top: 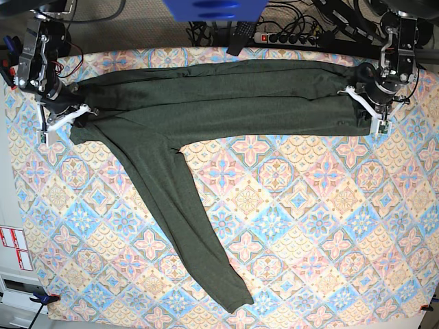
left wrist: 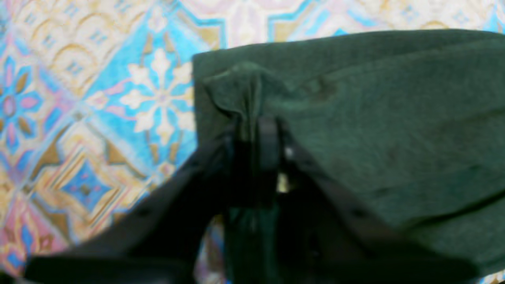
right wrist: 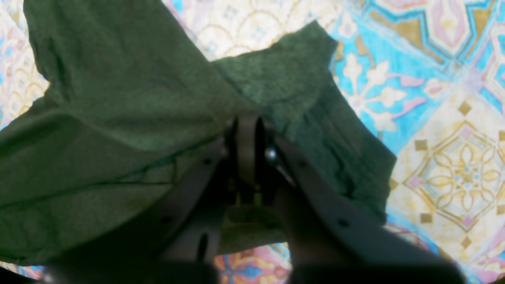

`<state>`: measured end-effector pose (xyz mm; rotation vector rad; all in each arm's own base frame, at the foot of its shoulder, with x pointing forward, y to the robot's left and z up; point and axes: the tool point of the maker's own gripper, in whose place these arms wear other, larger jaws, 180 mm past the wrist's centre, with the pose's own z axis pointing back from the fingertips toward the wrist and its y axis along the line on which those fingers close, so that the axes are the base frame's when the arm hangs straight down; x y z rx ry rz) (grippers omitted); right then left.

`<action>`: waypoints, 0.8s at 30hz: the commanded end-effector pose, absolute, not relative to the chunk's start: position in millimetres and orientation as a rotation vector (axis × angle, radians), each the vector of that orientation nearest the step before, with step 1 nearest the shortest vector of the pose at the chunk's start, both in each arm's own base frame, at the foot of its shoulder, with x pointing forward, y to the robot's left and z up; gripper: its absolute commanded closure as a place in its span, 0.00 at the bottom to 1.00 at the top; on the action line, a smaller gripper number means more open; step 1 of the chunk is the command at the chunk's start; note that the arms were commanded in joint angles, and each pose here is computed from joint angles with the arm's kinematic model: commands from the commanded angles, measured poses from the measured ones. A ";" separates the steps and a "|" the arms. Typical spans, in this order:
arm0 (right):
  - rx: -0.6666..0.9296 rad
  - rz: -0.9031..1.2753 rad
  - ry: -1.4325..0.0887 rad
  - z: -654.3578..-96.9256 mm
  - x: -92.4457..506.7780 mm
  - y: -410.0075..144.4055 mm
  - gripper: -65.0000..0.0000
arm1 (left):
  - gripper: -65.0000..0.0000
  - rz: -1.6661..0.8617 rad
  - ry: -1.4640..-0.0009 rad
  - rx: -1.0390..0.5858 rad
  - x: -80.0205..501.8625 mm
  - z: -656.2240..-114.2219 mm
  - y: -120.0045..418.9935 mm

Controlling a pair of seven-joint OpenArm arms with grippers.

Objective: Fold the T-shirt properly
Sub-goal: 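Release the right gripper and move it to the sleeve's base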

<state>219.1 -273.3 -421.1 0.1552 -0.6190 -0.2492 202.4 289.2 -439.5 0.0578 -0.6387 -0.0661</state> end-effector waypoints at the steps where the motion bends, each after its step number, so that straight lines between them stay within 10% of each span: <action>1: 0.141 -0.230 -0.659 -409.4 227.8 -279.3 0.93 | 0.76 -0.077 -0.677 0.075 211.6 -428.6 295.5; 10: 0.138 -0.237 -0.669 -407.3 229.1 -281.2 0.62 | 0.66 -0.027 -0.722 0.097 219.6 -416.1 310.1; 24: 0.261 -0.103 -0.848 -358.1 315.3 -218.4 0.60 | 0.66 0.134 -0.960 0.076 259.5 -359.6 303.3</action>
